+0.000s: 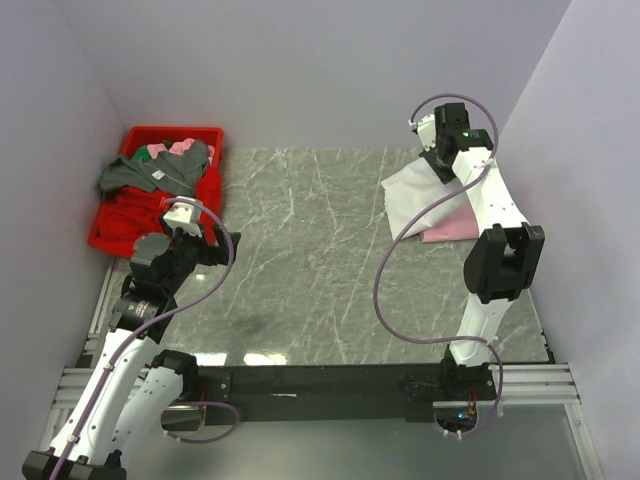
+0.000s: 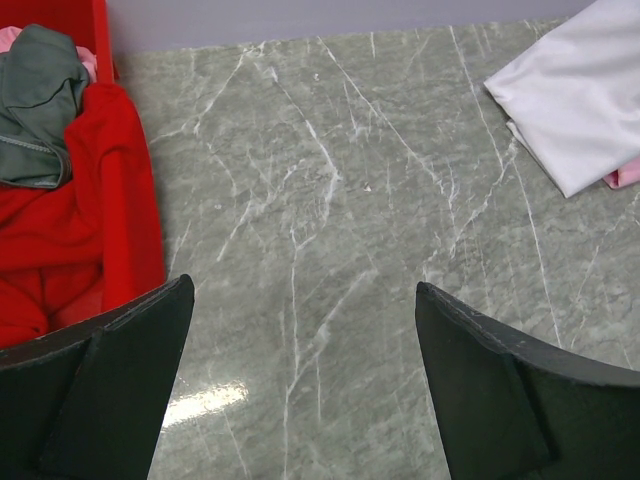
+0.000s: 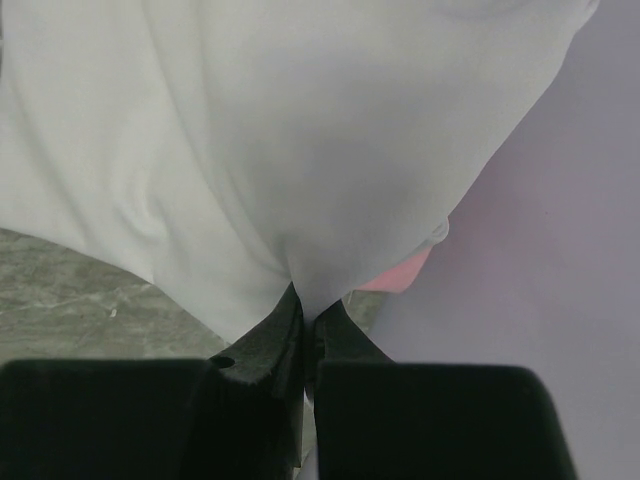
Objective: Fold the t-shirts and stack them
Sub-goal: Neatly place the folded tshirt to the corner
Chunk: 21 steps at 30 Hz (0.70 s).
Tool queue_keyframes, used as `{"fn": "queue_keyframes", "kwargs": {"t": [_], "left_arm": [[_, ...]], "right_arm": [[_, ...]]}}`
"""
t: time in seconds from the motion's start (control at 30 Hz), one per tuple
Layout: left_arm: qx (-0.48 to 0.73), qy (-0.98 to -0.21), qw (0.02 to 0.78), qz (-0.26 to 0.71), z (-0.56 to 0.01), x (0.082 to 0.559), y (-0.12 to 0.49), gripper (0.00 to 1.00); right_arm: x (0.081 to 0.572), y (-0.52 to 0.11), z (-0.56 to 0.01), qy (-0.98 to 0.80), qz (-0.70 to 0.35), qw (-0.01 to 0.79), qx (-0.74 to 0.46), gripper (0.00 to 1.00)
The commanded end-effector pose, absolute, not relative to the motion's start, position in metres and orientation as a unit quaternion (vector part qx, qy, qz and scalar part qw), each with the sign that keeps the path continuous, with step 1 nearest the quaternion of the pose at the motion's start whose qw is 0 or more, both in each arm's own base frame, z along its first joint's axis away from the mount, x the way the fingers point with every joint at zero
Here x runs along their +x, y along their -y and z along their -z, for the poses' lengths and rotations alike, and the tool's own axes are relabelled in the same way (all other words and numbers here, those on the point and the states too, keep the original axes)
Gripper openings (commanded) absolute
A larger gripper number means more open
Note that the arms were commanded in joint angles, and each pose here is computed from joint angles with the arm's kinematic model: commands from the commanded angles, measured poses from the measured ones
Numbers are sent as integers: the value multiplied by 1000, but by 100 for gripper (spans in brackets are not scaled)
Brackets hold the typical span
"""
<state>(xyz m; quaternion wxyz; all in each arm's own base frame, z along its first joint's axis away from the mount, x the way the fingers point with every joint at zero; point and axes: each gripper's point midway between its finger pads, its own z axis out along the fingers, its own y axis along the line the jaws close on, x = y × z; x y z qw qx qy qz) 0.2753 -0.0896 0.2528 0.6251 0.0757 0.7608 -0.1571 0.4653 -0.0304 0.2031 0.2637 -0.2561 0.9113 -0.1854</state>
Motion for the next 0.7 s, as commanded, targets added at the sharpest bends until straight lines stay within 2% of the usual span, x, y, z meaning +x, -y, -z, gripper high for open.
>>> {"fn": "queue_keyframes", "kwargs": {"t": [0.0,0.67], "left_arm": [[90,-746,640,163,-262,276,93,97],[92,-746,639,164,-261,276,94,98]], "right_arm": [[463,39,-260,-889,213,327,-240,0],[454,53,-285,-879,232,344,-234,0]]}}
